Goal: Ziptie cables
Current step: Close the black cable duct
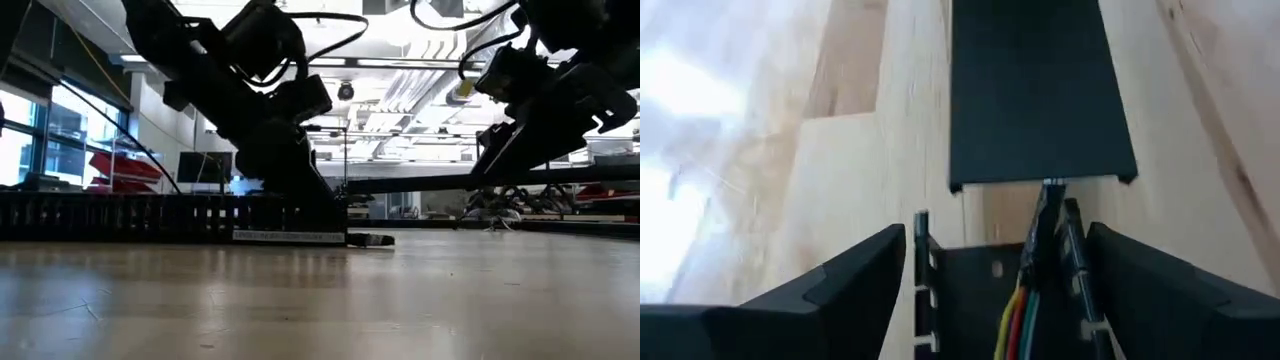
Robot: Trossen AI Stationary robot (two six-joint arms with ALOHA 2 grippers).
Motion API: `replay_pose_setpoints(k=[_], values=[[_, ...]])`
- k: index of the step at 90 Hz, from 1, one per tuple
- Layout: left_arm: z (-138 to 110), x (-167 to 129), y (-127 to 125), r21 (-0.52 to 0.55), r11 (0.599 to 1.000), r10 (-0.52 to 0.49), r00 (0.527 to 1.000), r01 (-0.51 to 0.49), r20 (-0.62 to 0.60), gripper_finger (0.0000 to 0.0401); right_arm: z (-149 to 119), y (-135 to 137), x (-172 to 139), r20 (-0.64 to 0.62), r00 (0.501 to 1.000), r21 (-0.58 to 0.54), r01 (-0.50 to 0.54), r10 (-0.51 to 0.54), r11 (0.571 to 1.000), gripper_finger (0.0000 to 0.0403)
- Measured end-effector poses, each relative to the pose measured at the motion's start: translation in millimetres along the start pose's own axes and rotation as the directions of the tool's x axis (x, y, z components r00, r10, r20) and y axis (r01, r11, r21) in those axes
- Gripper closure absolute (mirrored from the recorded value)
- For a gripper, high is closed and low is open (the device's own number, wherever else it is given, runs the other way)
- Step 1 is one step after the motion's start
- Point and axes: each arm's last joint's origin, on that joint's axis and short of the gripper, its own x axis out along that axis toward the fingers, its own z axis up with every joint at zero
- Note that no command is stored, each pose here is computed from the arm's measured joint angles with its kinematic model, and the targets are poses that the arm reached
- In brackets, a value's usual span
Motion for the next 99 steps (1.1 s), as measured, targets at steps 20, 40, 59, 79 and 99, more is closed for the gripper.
replay_pose_setpoints(k=[20,40,59,79,99], values=[[0,0,0,-0.004,1.000,0.000,1.000,0.000,0.000,0.0144,-3,-4,2,0.056,0.998,0.017,0.000,-0.001,1.000,0.0190],[0,0,0,-0.011,1.000,0.002,1.000,-0.002,0.000,0.0164,-5,-4,2,0.050,0.999,0.001,-0.016,0.016,1.000,0.0190],[0,0,0,-0.019,1.000,0.002,1.000,-0.002,0.001,0.0171,-7,-5,4,0.037,0.999,-0.001,-0.006,0.006,1.000,0.0190],[0,0,0,-0.019,1.000,0.002,1.000,-0.002,0.001,0.0172,-9,-10,11,0.016,1.000,0.012,0.021,-0.021,1.000,0.0190],[0,0,-1,-0.019,1.000,-0.003,1.000,0.003,0.001,0.0172,-8,-13,11,0.016,1.000,0.022,-0.015,0.014,1.000,0.0190]])
